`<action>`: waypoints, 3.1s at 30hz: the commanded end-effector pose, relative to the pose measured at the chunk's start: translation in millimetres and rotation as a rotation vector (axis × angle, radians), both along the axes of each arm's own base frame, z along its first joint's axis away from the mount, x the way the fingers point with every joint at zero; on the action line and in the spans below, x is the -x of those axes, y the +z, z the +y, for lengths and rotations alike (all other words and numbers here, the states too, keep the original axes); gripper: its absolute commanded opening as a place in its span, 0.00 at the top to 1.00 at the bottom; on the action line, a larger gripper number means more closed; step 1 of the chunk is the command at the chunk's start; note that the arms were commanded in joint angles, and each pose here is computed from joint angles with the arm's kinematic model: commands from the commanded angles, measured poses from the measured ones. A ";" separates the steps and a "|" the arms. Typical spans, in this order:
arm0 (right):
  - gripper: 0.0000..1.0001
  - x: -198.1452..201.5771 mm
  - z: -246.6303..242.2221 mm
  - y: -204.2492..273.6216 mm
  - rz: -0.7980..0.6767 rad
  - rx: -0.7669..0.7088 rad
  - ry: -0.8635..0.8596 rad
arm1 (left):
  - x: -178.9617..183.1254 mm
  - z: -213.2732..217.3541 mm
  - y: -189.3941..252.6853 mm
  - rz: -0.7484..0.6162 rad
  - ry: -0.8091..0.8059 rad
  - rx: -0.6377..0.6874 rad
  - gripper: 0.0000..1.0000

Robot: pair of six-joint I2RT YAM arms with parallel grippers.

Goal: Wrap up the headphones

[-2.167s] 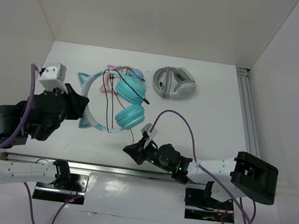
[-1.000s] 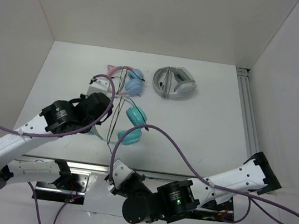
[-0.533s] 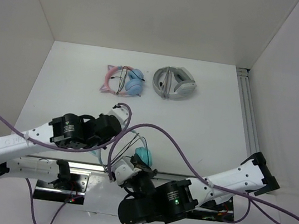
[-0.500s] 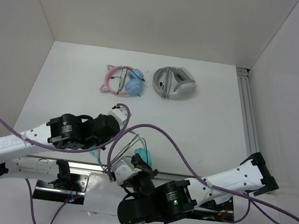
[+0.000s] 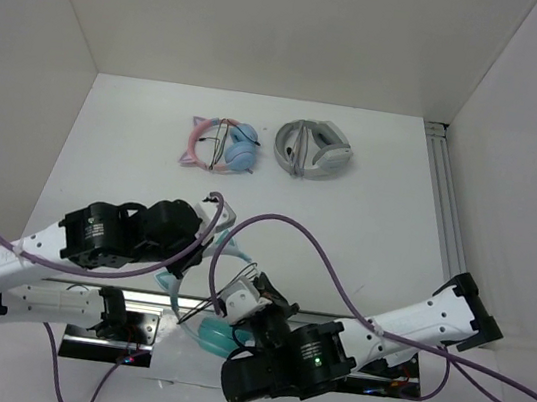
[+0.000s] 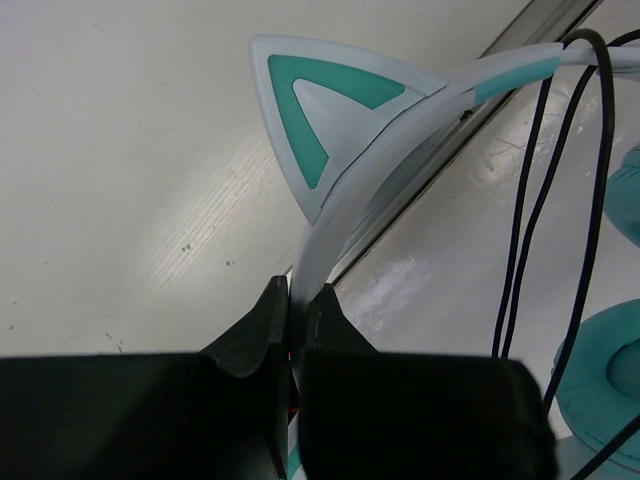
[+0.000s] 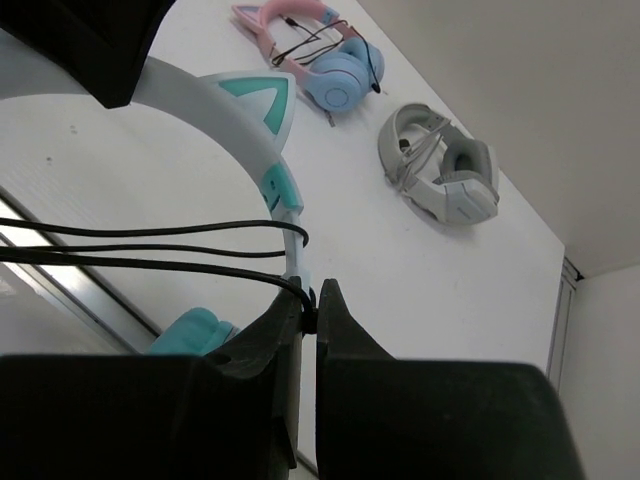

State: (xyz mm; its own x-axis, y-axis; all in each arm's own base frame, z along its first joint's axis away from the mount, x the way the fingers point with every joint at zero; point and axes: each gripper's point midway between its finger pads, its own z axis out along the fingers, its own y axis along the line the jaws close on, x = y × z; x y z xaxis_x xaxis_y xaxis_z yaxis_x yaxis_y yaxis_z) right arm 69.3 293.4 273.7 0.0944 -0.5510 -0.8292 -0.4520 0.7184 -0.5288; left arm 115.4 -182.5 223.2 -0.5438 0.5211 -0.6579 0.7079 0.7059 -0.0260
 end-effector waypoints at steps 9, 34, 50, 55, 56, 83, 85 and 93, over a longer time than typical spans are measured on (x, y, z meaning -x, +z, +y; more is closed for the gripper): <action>0.89 -25.2 -37.0 -2.5 0.015 -0.014 -0.056 | 18.9 -19.5 29.5 0.026 -0.167 0.097 1.00; 0.68 -75.2 -48.5 -29.6 0.163 -0.049 -0.064 | 14.0 -20.0 25.5 0.035 -0.154 0.041 1.00; 0.38 -86.8 -46.6 -21.9 0.193 -0.100 -0.054 | -0.2 0.5 42.6 -0.014 -0.006 0.008 1.00; 0.17 -94.0 -66.6 -3.0 0.168 -0.209 -0.127 | -9.7 -1.5 35.9 -0.016 0.030 -0.057 1.00; 0.14 -94.8 -70.7 1.5 0.162 -0.227 -0.135 | -10.3 -2.8 30.0 -0.001 0.029 -0.088 1.00; 0.00 -77.8 -50.6 19.3 0.308 -0.521 -0.022 | -184.4 74.0 -6.4 0.008 0.802 0.170 1.00; 0.00 -76.5 -47.9 20.5 0.315 -0.530 -0.010 | -193.8 93.9 -7.9 0.007 0.869 0.176 1.00; 0.00 -72.0 -40.5 9.2 0.339 -0.519 0.023 | -199.7 185.7 -27.0 0.039 1.221 0.176 1.00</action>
State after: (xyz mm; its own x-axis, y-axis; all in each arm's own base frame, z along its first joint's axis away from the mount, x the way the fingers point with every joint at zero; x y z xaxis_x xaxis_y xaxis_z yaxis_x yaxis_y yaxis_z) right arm 142.5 245.5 274.4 -0.2063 -0.1466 -0.9675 -0.5423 0.8401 -0.0117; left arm 303.5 -15.4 191.2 -0.7187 -0.3139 -0.6205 -0.3130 0.9428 -0.1144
